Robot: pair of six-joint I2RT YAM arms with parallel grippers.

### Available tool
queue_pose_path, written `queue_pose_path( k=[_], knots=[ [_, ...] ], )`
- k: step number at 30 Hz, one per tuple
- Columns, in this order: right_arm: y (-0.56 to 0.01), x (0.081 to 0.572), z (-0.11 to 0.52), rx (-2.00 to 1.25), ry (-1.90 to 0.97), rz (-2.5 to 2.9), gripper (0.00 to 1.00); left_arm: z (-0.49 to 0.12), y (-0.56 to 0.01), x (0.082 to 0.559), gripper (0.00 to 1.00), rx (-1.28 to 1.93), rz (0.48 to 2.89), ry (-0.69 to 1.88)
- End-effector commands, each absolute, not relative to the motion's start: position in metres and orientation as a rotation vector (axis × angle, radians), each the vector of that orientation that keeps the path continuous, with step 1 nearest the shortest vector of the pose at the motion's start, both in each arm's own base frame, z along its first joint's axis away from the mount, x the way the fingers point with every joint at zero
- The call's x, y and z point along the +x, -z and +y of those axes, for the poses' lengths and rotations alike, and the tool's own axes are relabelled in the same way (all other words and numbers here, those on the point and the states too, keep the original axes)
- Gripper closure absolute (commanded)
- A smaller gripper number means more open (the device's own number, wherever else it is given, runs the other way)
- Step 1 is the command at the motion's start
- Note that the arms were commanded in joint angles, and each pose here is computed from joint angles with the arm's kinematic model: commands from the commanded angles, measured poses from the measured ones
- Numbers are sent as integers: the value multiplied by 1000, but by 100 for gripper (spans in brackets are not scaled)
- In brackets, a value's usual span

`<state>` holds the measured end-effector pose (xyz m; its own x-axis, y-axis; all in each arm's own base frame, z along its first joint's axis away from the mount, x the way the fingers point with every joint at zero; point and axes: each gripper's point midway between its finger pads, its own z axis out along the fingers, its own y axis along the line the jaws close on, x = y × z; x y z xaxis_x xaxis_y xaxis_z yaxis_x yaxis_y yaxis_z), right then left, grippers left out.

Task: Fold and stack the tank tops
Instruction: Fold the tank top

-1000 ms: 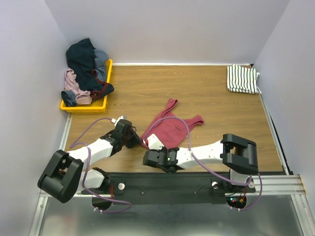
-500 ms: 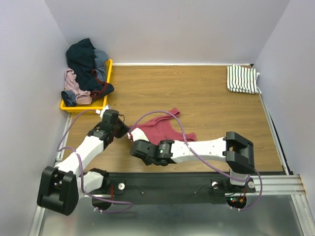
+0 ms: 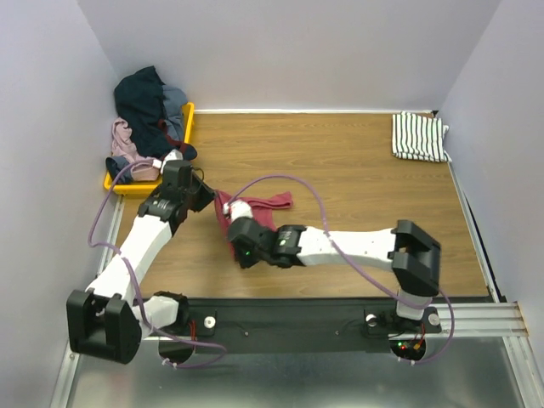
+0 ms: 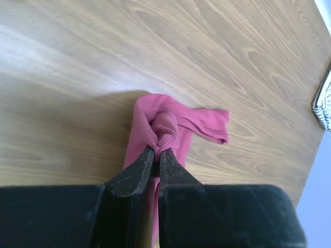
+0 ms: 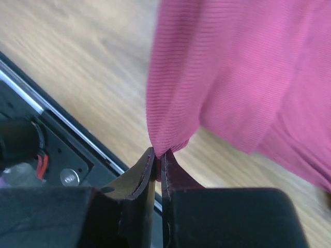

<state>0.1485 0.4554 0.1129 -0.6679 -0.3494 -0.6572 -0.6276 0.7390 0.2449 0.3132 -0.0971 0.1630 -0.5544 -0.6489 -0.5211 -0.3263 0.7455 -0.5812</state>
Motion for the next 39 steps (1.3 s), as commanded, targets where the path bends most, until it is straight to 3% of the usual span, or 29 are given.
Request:
queue_pose_path(
  k=[1, 11, 23, 39],
  knots=[
    [-143, 160, 440, -572, -812, 2357, 90, -127, -209, 346, 100, -630, 2089, 649],
    [-152, 202, 358, -270, -912, 2368, 90, -219, -201, 383, 100, -573, 2169, 721],
    [-90, 212, 259, 41, -717, 2453, 89, -328, -166, 405, 100, -436, 2285, 778],
    [-66, 220, 209, 225, -515, 2444, 85, -385, -123, 402, 100, -324, 2362, 790]
  ],
)
